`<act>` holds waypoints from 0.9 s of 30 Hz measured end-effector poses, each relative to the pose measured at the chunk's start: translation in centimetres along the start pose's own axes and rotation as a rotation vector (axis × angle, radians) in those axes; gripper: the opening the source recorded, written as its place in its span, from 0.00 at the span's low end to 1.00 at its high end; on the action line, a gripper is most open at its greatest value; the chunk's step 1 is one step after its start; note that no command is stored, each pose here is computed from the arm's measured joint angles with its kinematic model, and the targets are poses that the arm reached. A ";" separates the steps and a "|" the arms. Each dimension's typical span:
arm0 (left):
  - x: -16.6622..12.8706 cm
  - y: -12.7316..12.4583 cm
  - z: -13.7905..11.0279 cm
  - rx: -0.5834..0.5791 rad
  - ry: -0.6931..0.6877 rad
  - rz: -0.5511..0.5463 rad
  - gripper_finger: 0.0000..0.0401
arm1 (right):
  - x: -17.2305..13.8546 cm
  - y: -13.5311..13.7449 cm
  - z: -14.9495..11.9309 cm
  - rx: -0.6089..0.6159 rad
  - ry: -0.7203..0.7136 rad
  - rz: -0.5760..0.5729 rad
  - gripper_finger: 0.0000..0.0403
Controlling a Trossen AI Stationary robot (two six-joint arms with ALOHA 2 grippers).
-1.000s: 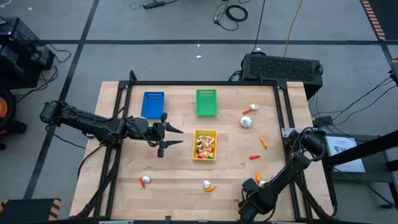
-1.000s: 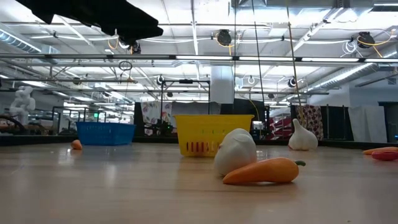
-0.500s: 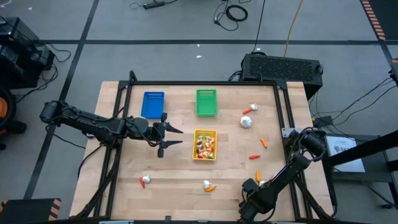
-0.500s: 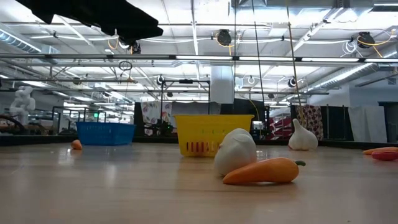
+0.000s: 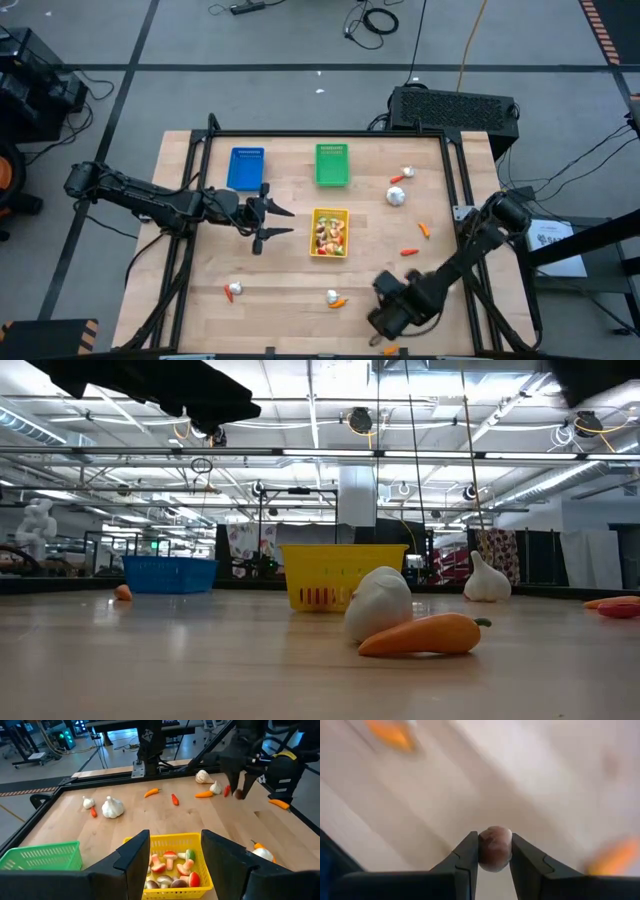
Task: Sort produce into baskets
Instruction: Put the brown mushroom into the yellow bin
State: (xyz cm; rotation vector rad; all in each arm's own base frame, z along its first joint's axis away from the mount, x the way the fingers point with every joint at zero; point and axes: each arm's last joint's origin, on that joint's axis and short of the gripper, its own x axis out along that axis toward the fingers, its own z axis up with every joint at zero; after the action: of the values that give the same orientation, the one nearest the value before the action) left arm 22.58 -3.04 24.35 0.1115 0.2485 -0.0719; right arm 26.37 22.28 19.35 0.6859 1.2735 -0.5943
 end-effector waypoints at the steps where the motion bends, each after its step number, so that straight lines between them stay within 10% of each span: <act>1: 0.0 0.0 0.0 0.000 0.000 0.000 0.46 | 0.0 0.1 0.9 -0.024 -0.057 0.016 0.20; 12: 0.0 0.0 -0.1 -0.017 0.011 -0.001 0.46 | 0.5 1.0 12.2 -0.324 -0.484 0.091 0.20; 27: 0.0 0.0 -0.5 -0.022 0.052 -0.004 0.46 | 1.0 -1.9 18.2 -0.273 -0.505 -0.011 0.20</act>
State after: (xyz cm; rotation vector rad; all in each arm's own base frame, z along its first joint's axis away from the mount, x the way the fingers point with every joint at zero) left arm 22.45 -3.02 23.85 0.0911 0.3014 -0.0700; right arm 36.98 7.45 20.85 0.2747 0.8620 -0.5456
